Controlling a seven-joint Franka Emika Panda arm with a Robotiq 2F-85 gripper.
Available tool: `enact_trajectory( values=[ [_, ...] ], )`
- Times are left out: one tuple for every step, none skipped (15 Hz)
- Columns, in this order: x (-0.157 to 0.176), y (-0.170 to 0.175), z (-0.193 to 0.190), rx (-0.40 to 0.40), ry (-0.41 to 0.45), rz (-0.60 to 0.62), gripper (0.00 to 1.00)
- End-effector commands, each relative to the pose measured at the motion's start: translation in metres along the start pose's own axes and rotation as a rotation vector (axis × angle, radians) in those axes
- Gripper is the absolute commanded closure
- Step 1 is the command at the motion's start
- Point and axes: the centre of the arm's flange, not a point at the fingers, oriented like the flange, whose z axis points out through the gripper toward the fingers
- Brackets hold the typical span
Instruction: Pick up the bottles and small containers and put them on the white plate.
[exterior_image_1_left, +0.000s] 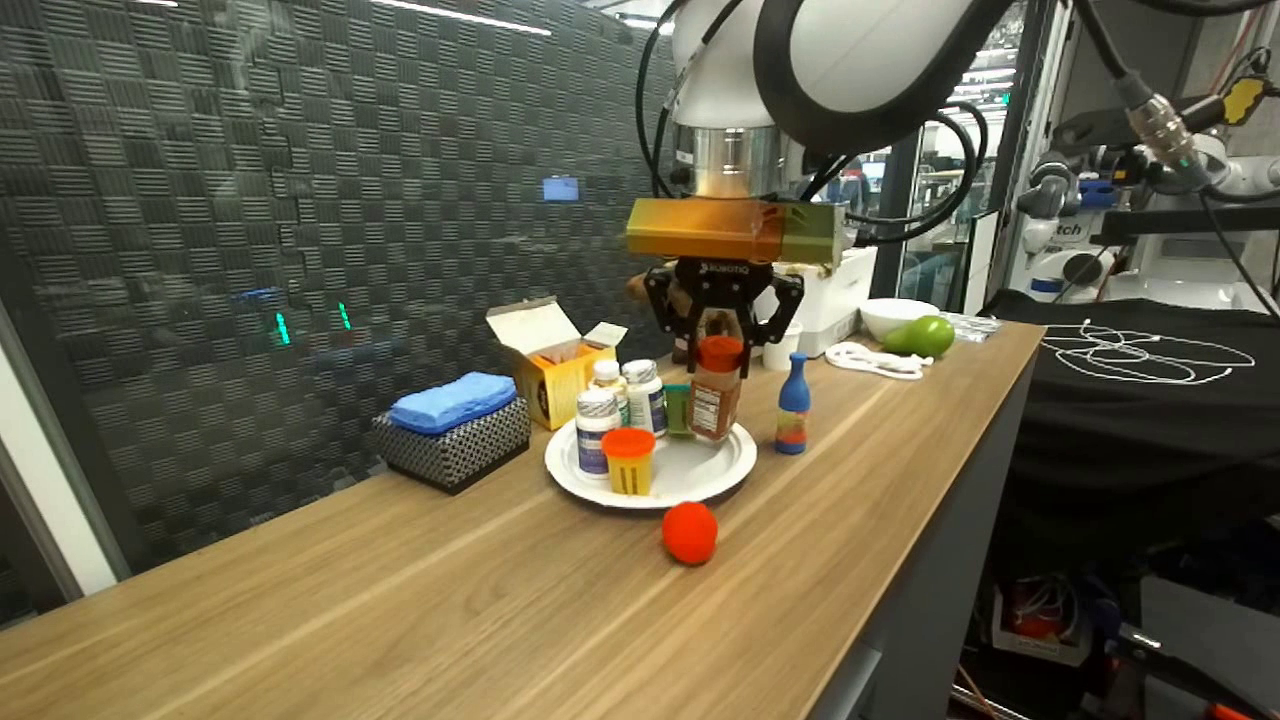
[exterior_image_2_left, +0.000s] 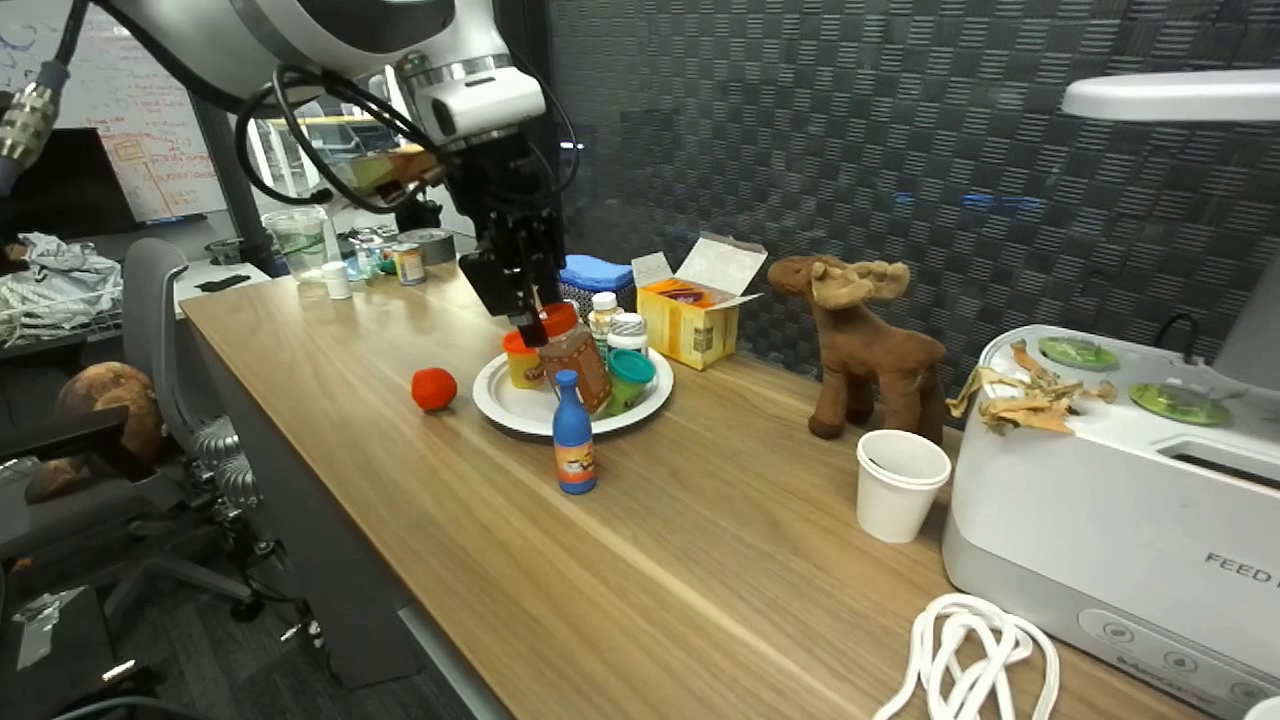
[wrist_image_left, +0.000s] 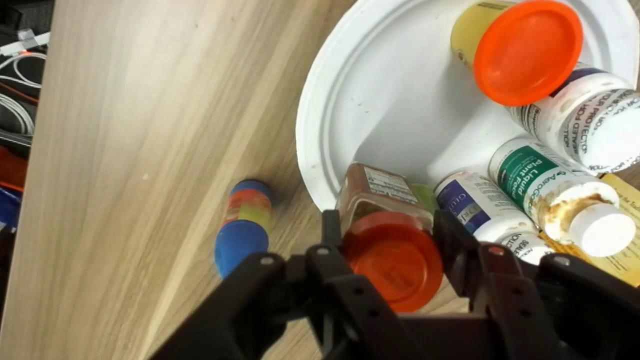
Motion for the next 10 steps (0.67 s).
enact_trajectory(
  values=[
    [0.007,-0.008,-0.008,0.027,-0.026,-0.026,0.75],
    [0.005,-0.008,-0.008,0.027,-0.041,-0.043,0.75],
    [0.004,-0.008,-0.008,0.026,-0.052,-0.055,0.75],
    [0.002,-0.010,-0.008,0.026,-0.069,-0.075,0.75],
    [0.001,-0.012,-0.008,0.028,-0.081,-0.093,0.75],
    [0.001,-0.014,-0.007,0.027,-0.089,-0.107,0.75],
    [0.001,-0.016,-0.005,0.029,-0.100,-0.119,0.75],
    [0.003,-0.019,-0.003,0.029,-0.107,-0.127,0.75],
    [0.005,-0.021,-0.001,0.030,-0.111,-0.132,0.75],
    [0.008,-0.024,0.001,0.031,-0.116,-0.138,0.75]
  ],
)
